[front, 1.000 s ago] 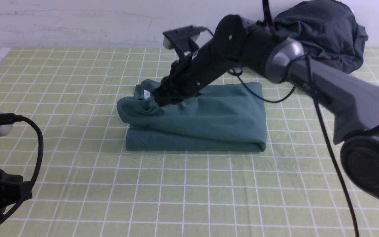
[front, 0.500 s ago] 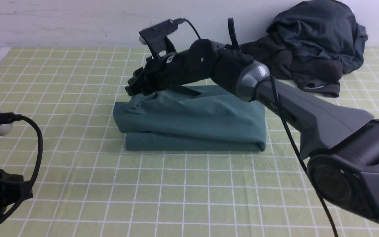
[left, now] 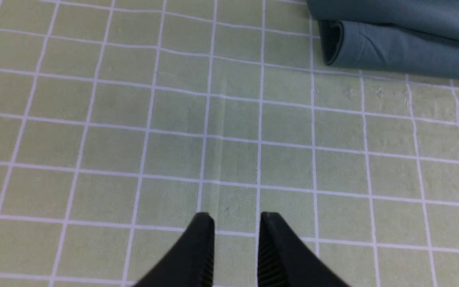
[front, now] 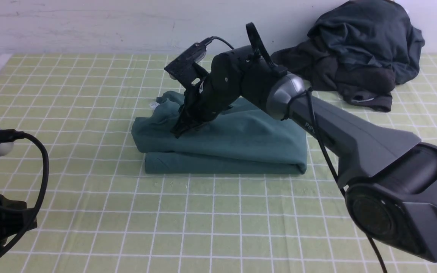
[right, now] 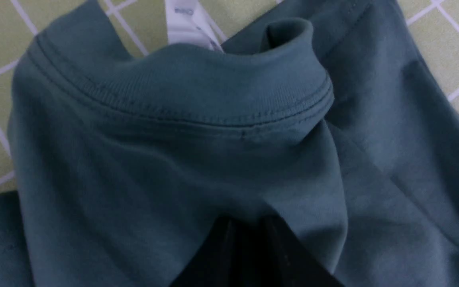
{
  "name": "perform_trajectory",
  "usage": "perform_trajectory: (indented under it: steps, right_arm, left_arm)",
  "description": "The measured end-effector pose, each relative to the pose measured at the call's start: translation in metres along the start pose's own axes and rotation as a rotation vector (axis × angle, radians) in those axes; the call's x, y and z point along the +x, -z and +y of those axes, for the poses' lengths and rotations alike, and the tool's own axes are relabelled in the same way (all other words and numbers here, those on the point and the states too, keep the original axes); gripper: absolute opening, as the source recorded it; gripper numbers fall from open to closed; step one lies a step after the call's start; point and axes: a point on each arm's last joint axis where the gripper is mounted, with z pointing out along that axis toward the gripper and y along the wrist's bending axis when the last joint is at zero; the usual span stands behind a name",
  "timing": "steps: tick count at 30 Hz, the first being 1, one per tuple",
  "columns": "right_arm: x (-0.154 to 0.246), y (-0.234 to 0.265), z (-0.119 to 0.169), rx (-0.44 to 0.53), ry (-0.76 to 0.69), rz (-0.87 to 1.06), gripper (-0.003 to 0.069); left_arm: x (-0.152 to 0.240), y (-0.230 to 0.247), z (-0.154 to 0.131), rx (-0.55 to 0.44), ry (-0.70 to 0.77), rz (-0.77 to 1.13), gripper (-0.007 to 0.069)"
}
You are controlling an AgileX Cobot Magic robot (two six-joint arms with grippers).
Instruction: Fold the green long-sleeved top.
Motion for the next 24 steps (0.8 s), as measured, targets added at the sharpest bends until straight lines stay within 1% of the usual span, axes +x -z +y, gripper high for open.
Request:
perform_trajectory:
  steps: [2,7,9,10,11,13,14,15,17,19,20,22,24]
  right_arm:
    - [-0.002,0.0,0.003,0.007,-0.01,-0.014,0.0036]
    - [-0.004,0.01,0.004,0.001,-0.062,0.012,0.0029]
    - [-0.017,0.042,0.003,-0.001,-0.077,0.016,0.0029]
    - [-0.017,0.043,0.003,-0.003,-0.078,0.021,0.0029]
    - [-0.024,0.061,0.003,-0.004,-0.077,0.009,0.0029]
    - [-0.048,0.131,-0.003,-0.014,-0.08,-0.07,0.0029]
    - [-0.049,0.136,-0.003,-0.014,-0.079,-0.075,0.0029]
    - [-0.052,0.151,-0.006,-0.013,-0.069,-0.088,0.0029]
    - [-0.052,0.184,-0.024,0.009,-0.047,-0.097,0.0029]
    - [-0.049,0.189,-0.034,0.021,-0.054,-0.093,0.0029]
    - [-0.043,0.191,-0.051,0.033,-0.076,-0.083,0.0029]
    - [-0.033,0.188,-0.074,0.041,-0.117,-0.065,0.0029]
    - [-0.021,0.186,-0.098,0.033,-0.176,-0.06,0.0029]
  left_arm:
    - [0.0,0.0,0.0,0.005,0.007,0.0,0.0154]
    - [0.0,0.0,-0.001,0.011,0.016,0.003,0.0154]
    - [0.001,0.0,-0.001,0.012,0.01,0.004,0.0154]
    - [0.001,0.001,-0.001,0.012,0.009,0.004,0.0154]
    - [0.001,0.001,-0.001,0.012,0.006,0.001,0.0154]
    - [0.001,0.004,-0.002,0.015,-0.013,-0.013,0.0154]
    - [0.001,0.005,-0.002,0.015,-0.014,-0.015,0.0154]
    - [0.001,0.006,-0.002,0.016,-0.02,-0.019,0.0154]
    - [0.001,0.007,-0.002,0.017,-0.029,-0.027,0.0154]
    - [0.001,0.007,-0.002,0.021,-0.028,-0.028,0.0154]
    - [0.001,0.007,-0.003,0.028,-0.03,-0.027,0.0153]
    - [0.001,0.004,-0.005,0.051,-0.036,-0.007,0.0137]
    - [-0.002,0.0,-0.009,0.096,-0.05,0.04,0.0095]
